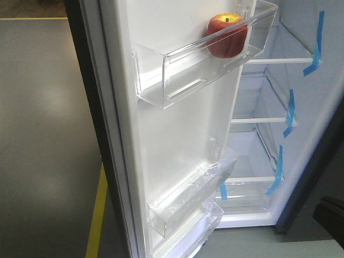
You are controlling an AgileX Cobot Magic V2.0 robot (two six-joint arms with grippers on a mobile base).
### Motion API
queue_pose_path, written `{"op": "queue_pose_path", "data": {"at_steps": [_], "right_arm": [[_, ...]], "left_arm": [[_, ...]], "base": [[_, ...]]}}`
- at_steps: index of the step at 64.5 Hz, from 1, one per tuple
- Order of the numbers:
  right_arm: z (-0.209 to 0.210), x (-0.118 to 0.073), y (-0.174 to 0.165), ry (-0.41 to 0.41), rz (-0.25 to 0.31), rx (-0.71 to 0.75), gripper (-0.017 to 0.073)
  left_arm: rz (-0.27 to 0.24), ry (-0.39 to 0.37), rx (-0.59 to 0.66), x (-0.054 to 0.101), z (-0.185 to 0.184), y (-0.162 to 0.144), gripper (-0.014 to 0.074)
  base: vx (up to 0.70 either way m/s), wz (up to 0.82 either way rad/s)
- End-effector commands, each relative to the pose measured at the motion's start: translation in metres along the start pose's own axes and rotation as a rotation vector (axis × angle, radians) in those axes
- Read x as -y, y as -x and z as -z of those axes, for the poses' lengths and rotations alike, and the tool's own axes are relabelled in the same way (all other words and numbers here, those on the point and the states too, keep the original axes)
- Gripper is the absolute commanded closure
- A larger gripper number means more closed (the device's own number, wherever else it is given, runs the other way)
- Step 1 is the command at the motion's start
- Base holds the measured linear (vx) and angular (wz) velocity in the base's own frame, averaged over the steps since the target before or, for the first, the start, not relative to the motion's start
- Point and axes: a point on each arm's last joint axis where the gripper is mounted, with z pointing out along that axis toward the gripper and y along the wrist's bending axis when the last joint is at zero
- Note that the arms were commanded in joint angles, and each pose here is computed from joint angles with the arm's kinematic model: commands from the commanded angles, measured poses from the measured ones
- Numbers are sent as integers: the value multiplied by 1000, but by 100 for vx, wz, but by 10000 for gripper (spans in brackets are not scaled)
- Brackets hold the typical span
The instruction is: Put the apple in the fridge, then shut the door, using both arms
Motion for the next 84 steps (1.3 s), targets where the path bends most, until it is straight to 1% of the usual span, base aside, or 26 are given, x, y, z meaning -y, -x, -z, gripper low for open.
{"op": "queue_pose_path", "data": {"at_steps": [1,4,6,7,8,9,10,11,13,16,18,19,21,23,30,36,41,45,49,57,60,65,69,74,80,84], "right_arm": [[1,0,10,-2,-25,47,563],[1,-1,10,6,-24,41,563],[1,-1,9,12,-24,36,563],[1,-1,9,14,-25,35,563],[1,-2,9,18,-25,32,563],[1,-2,9,20,-25,30,563],[1,-2,9,24,-25,28,563],[1,-2,8,26,-25,26,563],[1,-3,8,30,-25,23,563],[1,-3,8,37,-25,18,563],[1,-4,7,43,-25,14,563],[1,-4,7,45,-25,12,563],[1,-4,7,49,-24,8,563],[1,-5,7,52,-24,6,563],[1,-5,6,57,-24,2,554],[1,-6,6,61,-24,-1,527],[1,-6,6,65,-24,-3,481],[1,-6,6,65,-24,-3,426],[1,-6,6,65,-24,-3,356],[1,-6,6,63,-25,-1,194],[1,-6,6,63,-25,-1,150],[1,-6,6,62,-25,0,87],[1,-6,6,62,-25,0,64],[1,-6,6,63,-25,-1,58],[1,-6,6,62,-25,0,62],[1,-6,6,62,-25,0,64]], "left_arm": [[37,-70,-105,-12,-37,3,600],[52,-70,-145,-23,-51,4,600],[51,-75,-165,-27,-60,5,598],[60,-61,-177,-35,-64,5,598],[60,-64,-184,-37,-69,6,597],[68,-53,-191,-44,-73,6,596],[67,-55,-199,-45,-77,7,596],[69,-44,-206,-52,-81,7,594],[75,-39,-221,-61,-88,8,591],[92,-36,-241,-70,-95,8,584],[93,-41,-254,-74,-100,8,580],[100,-34,-260,-80,-102,8,575],[105,-38,-269,-84,-107,9,566],[111,-32,-283,-92,-110,8,553],[87,-28,-326,-108,-118,6,489],[72,-16,-347,-117,-121,4,416],[73,-16,-355,-121,-122,3,352],[78,-25,-364,-123,-122,2,302],[78,-31,-381,-123,-123,-1,274],[86,-38,-413,-120,-125,-13,259],[92,-43,-424,-119,-126,-18,259],[88,-41,-446,-118,-127,-24,259],[83,-40,-463,-118,-127,-28,259],[84,-49,-474,-117,-127,-30,259],[95,-84,-497,-113,-127,-34,259],[109,-124,-527,-109,-126,-39,259]], "base": [[0,0],[0,0],[0,0],[0,0],[0,0],[0,0],[0,0],[0,0],[0,0],[0,0],[0,0],[0,0],[0,0],[0,0],[0,0],[0,0],[0,0],[0,0],[0,0],[0,0],[0,0],[0,0],[0,0],[0,0],[0,0],[0,0]]}}
